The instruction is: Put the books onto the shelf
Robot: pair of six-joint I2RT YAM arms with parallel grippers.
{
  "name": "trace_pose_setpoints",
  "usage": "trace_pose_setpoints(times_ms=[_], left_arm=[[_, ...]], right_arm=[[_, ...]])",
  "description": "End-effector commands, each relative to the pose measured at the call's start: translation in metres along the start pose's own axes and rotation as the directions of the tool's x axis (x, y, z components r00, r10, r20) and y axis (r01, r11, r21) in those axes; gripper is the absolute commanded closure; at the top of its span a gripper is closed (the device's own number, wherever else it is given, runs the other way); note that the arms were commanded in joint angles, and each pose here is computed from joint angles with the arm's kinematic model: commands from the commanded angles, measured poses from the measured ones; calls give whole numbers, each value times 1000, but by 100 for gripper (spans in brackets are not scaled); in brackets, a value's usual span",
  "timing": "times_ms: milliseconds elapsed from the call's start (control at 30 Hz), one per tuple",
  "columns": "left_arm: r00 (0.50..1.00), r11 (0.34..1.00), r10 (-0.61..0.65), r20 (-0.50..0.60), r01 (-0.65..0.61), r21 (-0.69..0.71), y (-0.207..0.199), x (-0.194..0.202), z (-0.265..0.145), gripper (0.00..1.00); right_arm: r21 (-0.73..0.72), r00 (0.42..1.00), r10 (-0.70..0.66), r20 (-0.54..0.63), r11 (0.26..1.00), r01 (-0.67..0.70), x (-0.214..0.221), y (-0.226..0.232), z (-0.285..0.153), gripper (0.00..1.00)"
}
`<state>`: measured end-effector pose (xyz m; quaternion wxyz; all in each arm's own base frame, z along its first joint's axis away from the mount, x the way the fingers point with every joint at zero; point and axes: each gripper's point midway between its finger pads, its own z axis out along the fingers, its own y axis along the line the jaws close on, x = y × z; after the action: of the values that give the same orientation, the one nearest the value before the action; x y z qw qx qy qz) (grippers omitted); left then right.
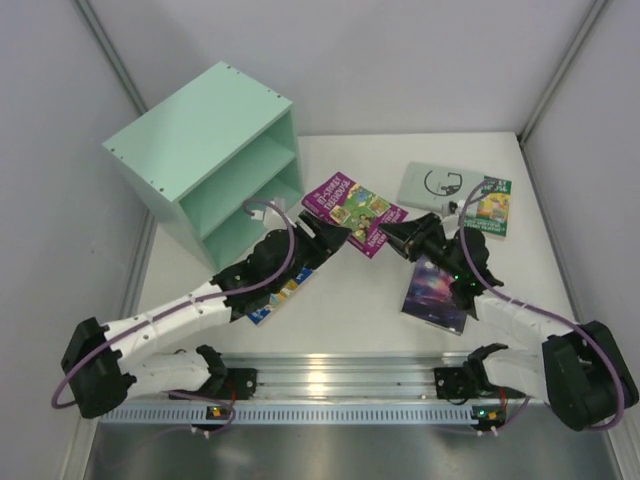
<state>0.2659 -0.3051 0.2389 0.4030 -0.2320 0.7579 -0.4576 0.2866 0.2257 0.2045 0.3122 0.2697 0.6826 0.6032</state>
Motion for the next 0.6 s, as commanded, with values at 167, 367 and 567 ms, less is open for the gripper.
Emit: trace_pose_setpoints(times_ms=[167,367,567], left_arm=[[984,987,151,-95,-155,-35,13,-17,-68,16],[967,968,251,-54,-250,23,-1,-53,-115,12],[943,946,317,-99,-307,100,-31,-61,-140,11]], right_arm=[[-419,919,-317,-236,886,198,5,116,-40,100],[-455,820,-440,-367,853,255,22,117,-46,100],[-435,742,-541,-396,822,367,33,116,-48,100]])
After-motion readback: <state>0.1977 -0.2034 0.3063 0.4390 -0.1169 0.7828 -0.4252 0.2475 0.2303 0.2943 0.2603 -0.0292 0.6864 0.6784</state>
